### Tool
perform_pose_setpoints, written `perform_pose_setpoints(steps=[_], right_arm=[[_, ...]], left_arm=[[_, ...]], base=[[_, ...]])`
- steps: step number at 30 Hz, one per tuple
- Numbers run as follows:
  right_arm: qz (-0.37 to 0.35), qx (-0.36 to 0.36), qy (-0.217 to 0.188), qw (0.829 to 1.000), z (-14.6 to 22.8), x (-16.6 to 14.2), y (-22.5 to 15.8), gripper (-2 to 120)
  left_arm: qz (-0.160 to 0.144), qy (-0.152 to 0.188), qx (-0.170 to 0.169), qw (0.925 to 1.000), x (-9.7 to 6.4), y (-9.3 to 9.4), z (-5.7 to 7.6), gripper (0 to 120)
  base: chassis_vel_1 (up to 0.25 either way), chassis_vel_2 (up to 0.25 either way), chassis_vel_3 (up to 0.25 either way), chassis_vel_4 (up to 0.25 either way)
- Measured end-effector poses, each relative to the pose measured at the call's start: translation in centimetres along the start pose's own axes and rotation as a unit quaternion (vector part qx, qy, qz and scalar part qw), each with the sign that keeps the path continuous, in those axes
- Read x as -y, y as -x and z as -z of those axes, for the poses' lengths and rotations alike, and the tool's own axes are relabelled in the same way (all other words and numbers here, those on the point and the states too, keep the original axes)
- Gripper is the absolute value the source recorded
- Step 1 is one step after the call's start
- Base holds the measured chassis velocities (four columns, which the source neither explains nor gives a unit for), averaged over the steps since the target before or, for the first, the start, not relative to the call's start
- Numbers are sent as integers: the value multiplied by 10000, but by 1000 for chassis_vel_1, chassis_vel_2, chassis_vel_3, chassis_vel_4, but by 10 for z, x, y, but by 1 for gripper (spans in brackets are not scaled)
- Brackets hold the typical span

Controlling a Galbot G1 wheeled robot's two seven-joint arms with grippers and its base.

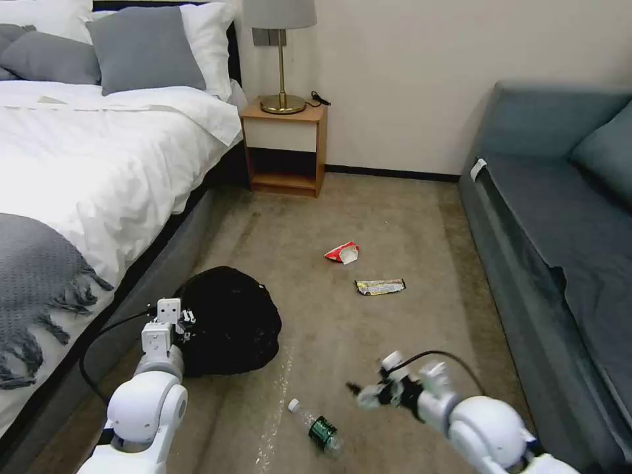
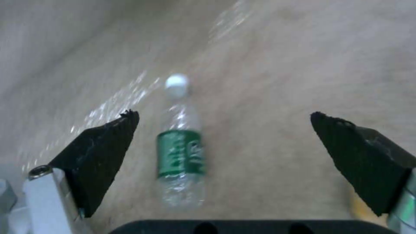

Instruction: Pick up the trash bin, then pick up the garbage on the floor and place it into the trash bin.

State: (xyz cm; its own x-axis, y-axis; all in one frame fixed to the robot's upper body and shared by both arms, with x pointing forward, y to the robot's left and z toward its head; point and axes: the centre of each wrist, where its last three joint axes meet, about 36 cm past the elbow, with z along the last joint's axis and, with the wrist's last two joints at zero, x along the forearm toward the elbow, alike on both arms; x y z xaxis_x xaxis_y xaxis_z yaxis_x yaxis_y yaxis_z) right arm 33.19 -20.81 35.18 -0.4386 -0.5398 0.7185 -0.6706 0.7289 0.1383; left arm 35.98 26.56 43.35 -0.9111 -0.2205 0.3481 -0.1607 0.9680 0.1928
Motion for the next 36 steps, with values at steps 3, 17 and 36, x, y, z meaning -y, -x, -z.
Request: perform_pose_setpoints(steps=[3, 17, 36], right_arm=[[169, -202, -176, 9995, 2, -5, 19, 100], [378, -865, -443, 9945, -7, -12, 83, 100], [253, -1245, -452, 9909, -35, -19, 145, 100]], left_arm=[[-11, 14, 6, 10000, 1, 0, 0, 5], [-134, 36, 114, 9998, 5, -5, 2, 5], [-200, 62, 193, 9996, 5, -21, 8, 5]], base=[[0, 0, 0, 0], [0, 0, 0, 0], [0, 0, 0, 0]])
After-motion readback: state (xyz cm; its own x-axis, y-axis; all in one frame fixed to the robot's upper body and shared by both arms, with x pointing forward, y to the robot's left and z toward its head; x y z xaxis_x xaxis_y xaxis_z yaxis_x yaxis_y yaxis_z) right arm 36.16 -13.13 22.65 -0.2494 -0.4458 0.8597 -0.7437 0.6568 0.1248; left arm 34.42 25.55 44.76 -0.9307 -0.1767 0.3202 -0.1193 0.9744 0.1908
